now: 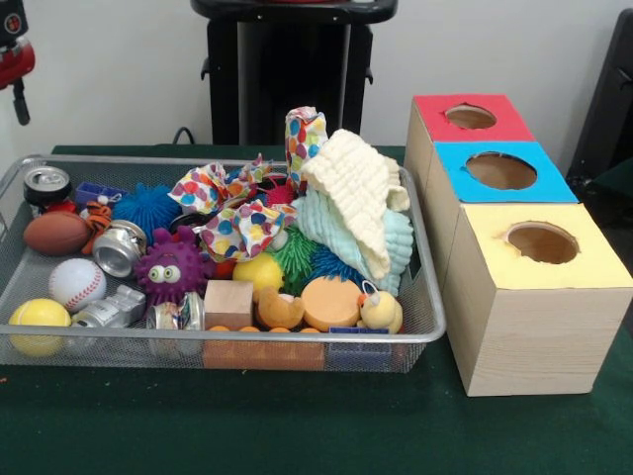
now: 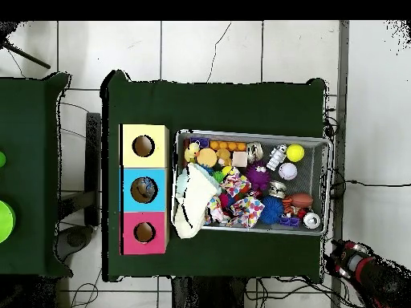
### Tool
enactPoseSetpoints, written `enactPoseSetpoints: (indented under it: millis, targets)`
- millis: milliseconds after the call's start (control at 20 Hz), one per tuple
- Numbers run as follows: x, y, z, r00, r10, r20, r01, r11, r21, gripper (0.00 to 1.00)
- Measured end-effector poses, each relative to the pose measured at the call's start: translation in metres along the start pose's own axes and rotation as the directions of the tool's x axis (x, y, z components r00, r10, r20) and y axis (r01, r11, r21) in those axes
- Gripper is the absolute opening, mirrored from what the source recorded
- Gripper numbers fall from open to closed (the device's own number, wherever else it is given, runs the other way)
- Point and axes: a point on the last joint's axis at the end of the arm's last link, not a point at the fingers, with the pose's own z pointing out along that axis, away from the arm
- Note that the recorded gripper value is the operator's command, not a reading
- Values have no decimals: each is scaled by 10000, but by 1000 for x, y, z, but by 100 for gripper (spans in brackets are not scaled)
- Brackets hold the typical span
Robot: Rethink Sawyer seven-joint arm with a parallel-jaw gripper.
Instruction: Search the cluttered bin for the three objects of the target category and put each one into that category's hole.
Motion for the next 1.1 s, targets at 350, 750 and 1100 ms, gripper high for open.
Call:
enactPoseSetpoints:
  millis: [350, 750, 1100]
  targets:
    - [-23, 11, 13, 9960, -727, 521, 735, 9972, -133, 100]
    - [-53, 25, 36, 9866, -1326, 953, 1359, 9903, -289, 100]
    - [-70, 31, 59, 9820, -1562, 1062, 1607, 9864, -353, 100]
